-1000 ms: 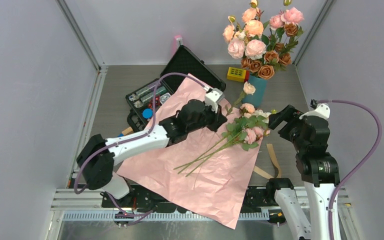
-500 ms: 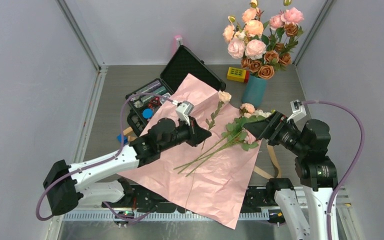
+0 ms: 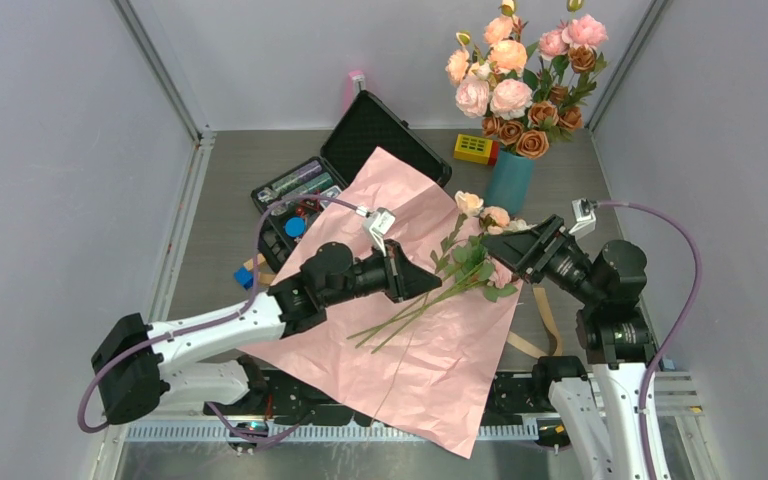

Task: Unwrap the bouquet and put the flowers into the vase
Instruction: Pick up the fake flower from the wrapping paper.

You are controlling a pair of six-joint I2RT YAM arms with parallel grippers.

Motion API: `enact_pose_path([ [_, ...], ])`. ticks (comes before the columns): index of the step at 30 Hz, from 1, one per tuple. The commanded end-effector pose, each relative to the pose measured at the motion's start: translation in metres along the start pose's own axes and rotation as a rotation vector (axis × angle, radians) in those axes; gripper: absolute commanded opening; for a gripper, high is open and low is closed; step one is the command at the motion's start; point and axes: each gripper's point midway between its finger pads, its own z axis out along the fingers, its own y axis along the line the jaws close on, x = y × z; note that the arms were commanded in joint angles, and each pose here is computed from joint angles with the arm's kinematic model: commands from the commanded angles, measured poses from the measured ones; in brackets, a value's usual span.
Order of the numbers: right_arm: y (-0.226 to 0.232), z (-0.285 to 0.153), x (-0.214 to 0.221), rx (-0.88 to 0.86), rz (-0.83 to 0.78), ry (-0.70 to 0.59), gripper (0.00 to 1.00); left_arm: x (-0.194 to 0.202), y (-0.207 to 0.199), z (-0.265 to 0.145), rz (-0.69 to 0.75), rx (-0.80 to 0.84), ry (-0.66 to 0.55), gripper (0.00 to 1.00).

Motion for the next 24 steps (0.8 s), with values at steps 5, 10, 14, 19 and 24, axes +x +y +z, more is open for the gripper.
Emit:
enact_pose_path([
  [5,0.033,0.004,0.002,-0.171,0.021,0.008,0.71,-0.013,-0.038,0.023,-0.014,0.147,-0.008,0.00],
  [10,0.021,0.022,0.017,-0.131,0.034,0.078,0.68,-0.023,-0.049,0.031,0.017,0.175,-0.020,0.00],
  [14,0.022,0.042,0.047,-0.120,-0.017,0.183,0.62,-0.027,-0.050,0.036,0.027,0.170,-0.022,0.00],
  [19,0.024,0.060,0.054,-0.094,-0.063,0.192,0.53,-0.028,-0.048,0.033,0.027,0.154,-0.036,0.00],
  [24,0.024,0.065,0.045,-0.078,-0.084,0.143,0.49,-0.027,-0.041,0.027,0.022,0.123,-0.045,0.00],
])
